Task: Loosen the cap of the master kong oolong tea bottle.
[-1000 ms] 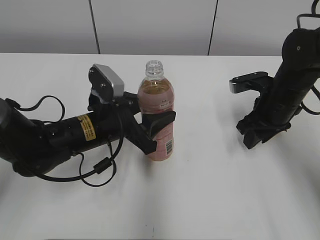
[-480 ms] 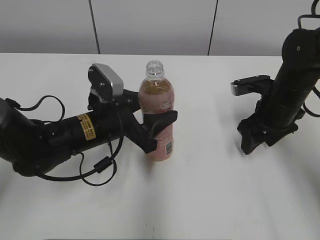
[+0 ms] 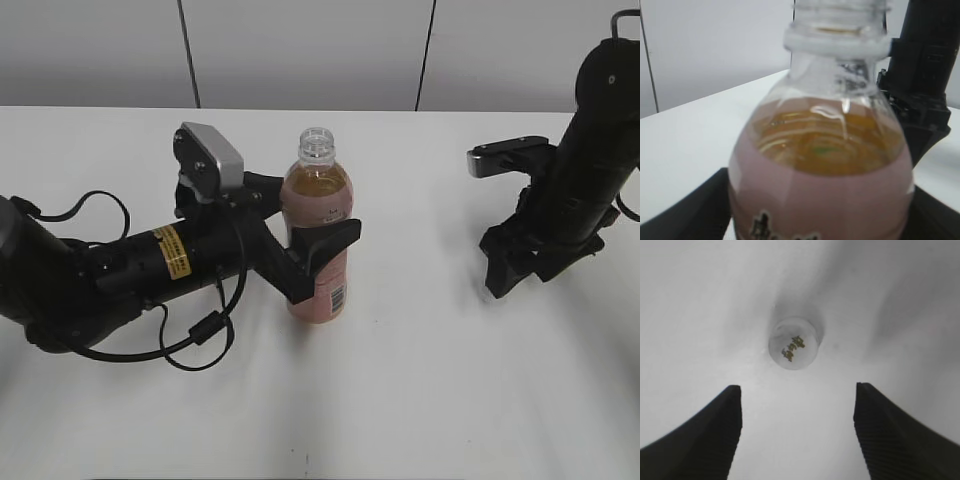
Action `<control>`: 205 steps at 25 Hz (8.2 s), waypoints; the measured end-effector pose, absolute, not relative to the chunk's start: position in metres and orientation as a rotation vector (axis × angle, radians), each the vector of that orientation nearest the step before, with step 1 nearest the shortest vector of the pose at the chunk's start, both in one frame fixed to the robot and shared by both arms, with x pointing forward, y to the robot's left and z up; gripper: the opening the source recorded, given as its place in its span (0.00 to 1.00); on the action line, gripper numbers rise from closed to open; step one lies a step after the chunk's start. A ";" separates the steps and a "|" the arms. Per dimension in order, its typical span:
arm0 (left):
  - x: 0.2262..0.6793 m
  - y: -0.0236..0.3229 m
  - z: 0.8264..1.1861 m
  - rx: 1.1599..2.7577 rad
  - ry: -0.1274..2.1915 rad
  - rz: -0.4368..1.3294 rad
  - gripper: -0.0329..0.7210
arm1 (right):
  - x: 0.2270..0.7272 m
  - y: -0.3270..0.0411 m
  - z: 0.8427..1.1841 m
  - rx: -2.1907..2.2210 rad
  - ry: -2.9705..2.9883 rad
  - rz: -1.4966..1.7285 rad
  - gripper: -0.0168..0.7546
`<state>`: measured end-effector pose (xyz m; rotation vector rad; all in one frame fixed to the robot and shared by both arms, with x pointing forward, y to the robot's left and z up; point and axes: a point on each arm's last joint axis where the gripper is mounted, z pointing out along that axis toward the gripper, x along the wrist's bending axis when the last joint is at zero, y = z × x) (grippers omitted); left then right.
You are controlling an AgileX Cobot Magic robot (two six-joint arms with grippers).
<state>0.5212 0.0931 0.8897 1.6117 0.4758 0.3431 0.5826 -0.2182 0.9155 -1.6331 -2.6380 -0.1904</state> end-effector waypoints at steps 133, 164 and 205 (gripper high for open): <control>0.229 0.312 1.072 1.571 1.307 0.844 0.61 | 0.230 -0.298 1.052 -2.486 -2.697 -1.412 0.66; 0.225 0.307 1.072 1.332 1.644 1.082 0.53 | 0.230 -0.298 1.052 -2.494 -2.664 -1.443 0.66; 0.226 0.295 1.073 1.460 1.503 1.040 0.44 | 0.230 -0.298 1.053 -2.505 -2.658 -1.447 0.66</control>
